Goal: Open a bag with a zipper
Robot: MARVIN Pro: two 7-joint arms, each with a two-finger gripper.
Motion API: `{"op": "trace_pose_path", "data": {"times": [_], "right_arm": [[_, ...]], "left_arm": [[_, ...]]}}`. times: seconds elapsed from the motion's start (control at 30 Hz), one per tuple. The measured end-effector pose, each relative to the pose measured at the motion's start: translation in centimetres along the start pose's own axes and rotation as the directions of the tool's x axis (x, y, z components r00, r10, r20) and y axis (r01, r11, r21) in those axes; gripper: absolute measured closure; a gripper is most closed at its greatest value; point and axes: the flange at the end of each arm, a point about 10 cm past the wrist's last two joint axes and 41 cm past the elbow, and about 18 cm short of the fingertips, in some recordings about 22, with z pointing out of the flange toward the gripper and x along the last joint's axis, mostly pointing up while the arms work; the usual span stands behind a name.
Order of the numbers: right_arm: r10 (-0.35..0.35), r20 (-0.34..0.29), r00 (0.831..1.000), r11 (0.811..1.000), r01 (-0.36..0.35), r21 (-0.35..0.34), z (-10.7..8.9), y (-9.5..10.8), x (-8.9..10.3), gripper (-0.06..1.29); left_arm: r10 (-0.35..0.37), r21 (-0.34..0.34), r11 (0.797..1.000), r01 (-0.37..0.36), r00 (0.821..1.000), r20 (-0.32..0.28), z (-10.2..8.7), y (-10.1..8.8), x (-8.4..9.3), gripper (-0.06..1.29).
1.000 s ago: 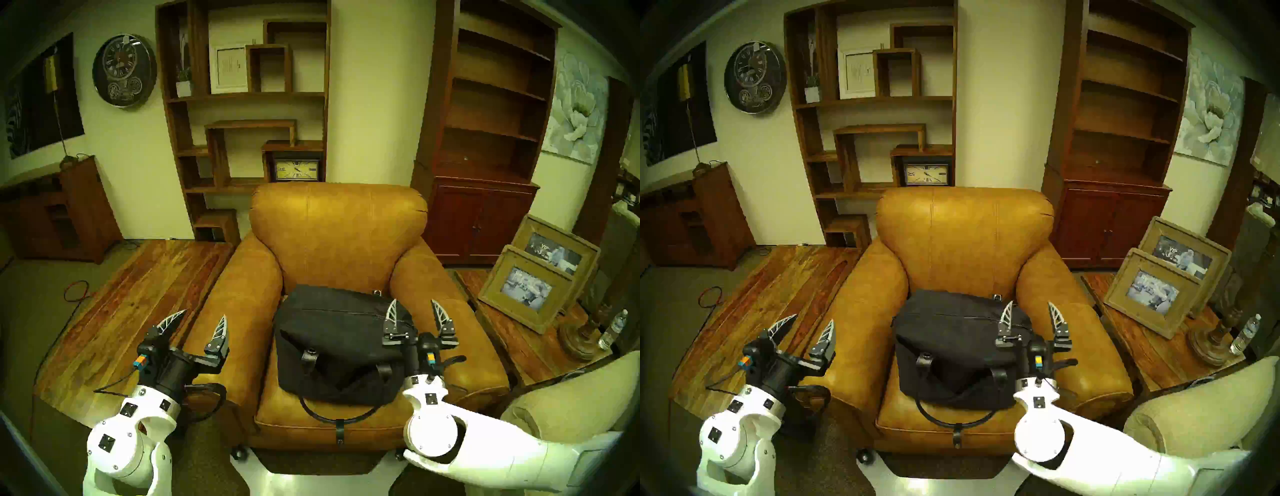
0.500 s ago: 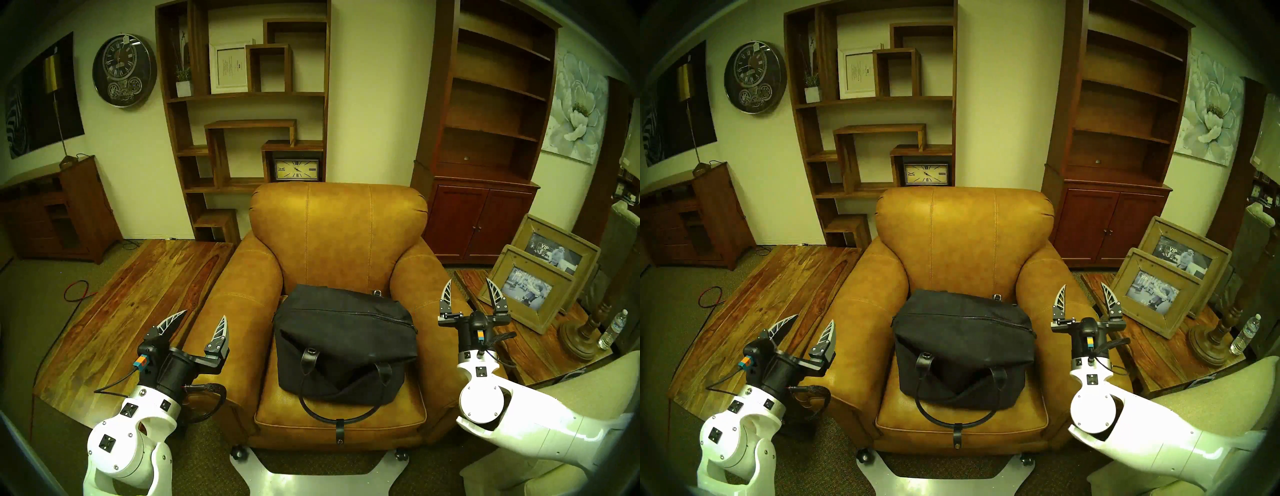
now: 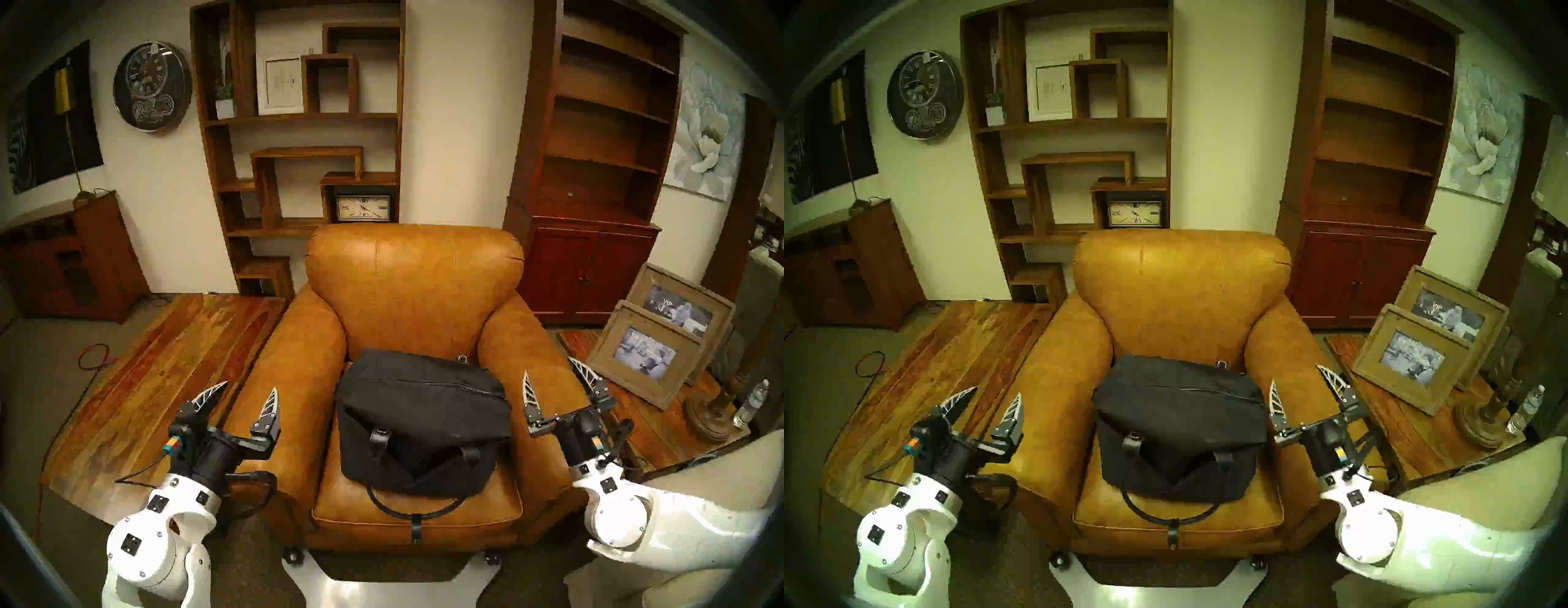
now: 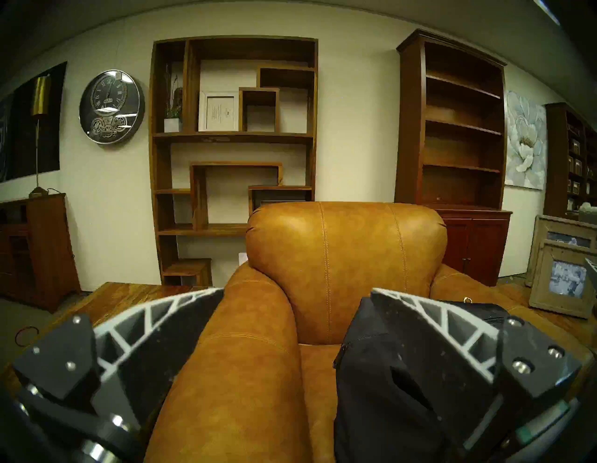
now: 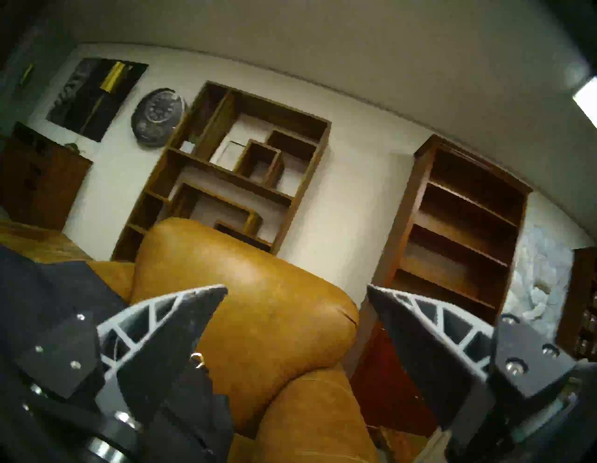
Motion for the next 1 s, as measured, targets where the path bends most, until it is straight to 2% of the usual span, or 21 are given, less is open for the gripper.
{"op": "trace_pose_path", "data": {"times": [0.13,0.27,0.43,0.7,1.0], "right_arm": [[0.042,0.009,0.999,0.997,-0.043,0.059,-0.9,0.2,0.2,0.00],[0.095,0.004,0.995,0.989,-0.095,0.111,-1.0,1.3,0.9,0.00],[0.126,0.021,0.992,0.978,-0.128,0.166,-1.4,1.7,1.3,0.00],[0.162,0.105,0.981,0.942,-0.185,0.280,-2.9,1.5,1.3,0.00],[0.172,0.230,0.958,0.892,-0.251,0.376,-3.9,1.1,0.9,0.00]], "left_arm": [[-0.001,0.000,1.000,0.001,1.000,0.002,-0.1,0.0,0.0,-0.04],[-0.002,0.001,1.000,0.002,1.000,0.005,-0.2,0.0,-0.1,-0.04],[-0.003,0.001,1.000,0.003,1.000,0.006,-0.2,0.0,-0.1,-0.04],[-0.004,0.001,1.000,0.004,1.000,0.006,-0.3,0.0,0.0,-0.04],[-0.005,0.002,1.000,0.005,1.000,0.005,-0.4,0.1,0.1,-0.04]]}}
